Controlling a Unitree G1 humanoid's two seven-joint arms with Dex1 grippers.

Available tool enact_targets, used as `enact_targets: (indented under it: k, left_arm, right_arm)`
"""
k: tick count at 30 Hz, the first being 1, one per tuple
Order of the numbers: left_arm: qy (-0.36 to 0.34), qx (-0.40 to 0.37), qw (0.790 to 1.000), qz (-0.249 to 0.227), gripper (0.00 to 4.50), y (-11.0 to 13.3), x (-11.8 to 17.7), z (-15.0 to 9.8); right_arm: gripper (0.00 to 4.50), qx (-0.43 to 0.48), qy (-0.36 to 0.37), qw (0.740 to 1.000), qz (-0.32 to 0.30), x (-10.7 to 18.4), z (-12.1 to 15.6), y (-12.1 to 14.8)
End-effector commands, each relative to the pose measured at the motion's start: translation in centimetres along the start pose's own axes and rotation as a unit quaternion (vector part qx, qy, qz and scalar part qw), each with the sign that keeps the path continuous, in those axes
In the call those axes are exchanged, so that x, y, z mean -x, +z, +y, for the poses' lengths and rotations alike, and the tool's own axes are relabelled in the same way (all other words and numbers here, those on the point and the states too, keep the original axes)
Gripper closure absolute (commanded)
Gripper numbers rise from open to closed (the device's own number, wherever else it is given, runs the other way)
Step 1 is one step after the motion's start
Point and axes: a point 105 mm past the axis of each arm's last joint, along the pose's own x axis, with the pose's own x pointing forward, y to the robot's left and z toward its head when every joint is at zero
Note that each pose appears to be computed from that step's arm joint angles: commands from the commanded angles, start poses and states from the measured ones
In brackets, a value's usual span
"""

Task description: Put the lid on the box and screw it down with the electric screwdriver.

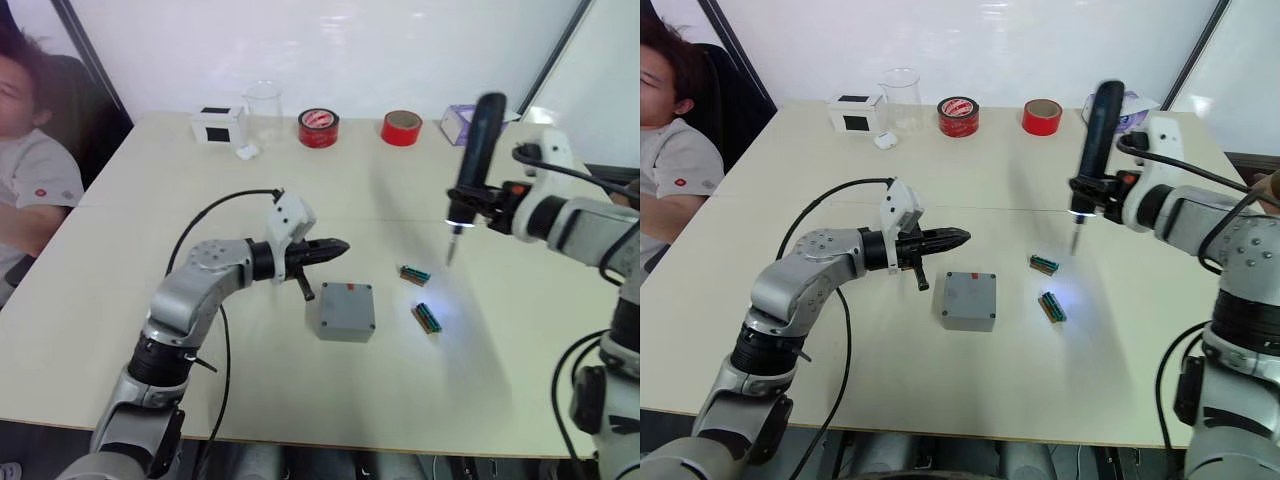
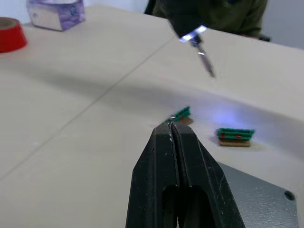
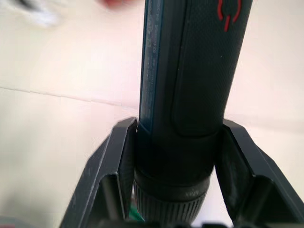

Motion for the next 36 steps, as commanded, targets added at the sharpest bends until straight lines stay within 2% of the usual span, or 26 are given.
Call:
enact_targets:
  k: [1,4,6,8,12,18,22,26,33,35,36]
  left_arm:
    - [0.014,-0.085,0.996,0.027,4.5,1.3,0.2,-0.4]
    - [-0.008,-0.099,0.995,0.028,4.5,1.5,0.3,-1.3]
    - [-0.03,-0.088,0.996,0.014,4.5,1.9,0.4,-2.0]
    - [-0.054,-0.065,0.996,0.024,4.5,1.6,0.4,-2.4]
    - [-0.098,-0.112,0.988,0.05,4.5,0.9,0.6,-2.7]
    - [-0.209,-0.045,0.975,0.056,4.5,0.7,2.1,-5.0]
    - [-0.254,-0.028,0.964,0.069,4.5,0.0,3.2,-6.3]
    - [-0.25,-0.024,0.964,0.092,4.5,-1.1,3.4,-5.9]
    - [-0.233,-0.019,0.968,0.093,4.5,-1.4,3.1,-5.3]
    - [-0.227,-0.016,0.969,0.091,4.5,-1.4,3.1,-5.1]
    - [-0.226,-0.015,0.97,0.09,4.5,-1.4,3.1,-5.1]
  right_arm:
    - [2.67,-0.023,-0.032,0.998,0.046,1.5,-2.3,-0.9]
    - [2.67,-0.035,-0.006,0.995,0.098,1.9,-2.4,-2.9]
    - [2.67,-0.027,-0.002,0.991,0.131,2.2,-2.7,-4.4]
    - [2.67,-0.024,0.005,0.988,0.155,2.5,-2.8,-5.3]
    - [2.67,-0.042,0.019,0.981,0.186,2.5,-3.0,-6.6]
    - [2.67,-0.051,0.007,0.975,0.216,2.5,-3.7,-8.1]
    - [2.67,-0.053,0.003,0.971,0.234,2.6,-4.1,-9.0]
    - [2.67,-0.05,-0.002,0.967,0.249,2.5,-4.2,-9.7]
    - [2.67,-0.047,-0.016,0.965,0.257,2.1,-4.6,-10.1]
    - [1.68,-0.044,-0.019,0.965,0.259,2.0,-4.7,-10.2]
    - [1.51,-0.041,-0.021,0.964,0.26,2.0,-4.7,-10.2]
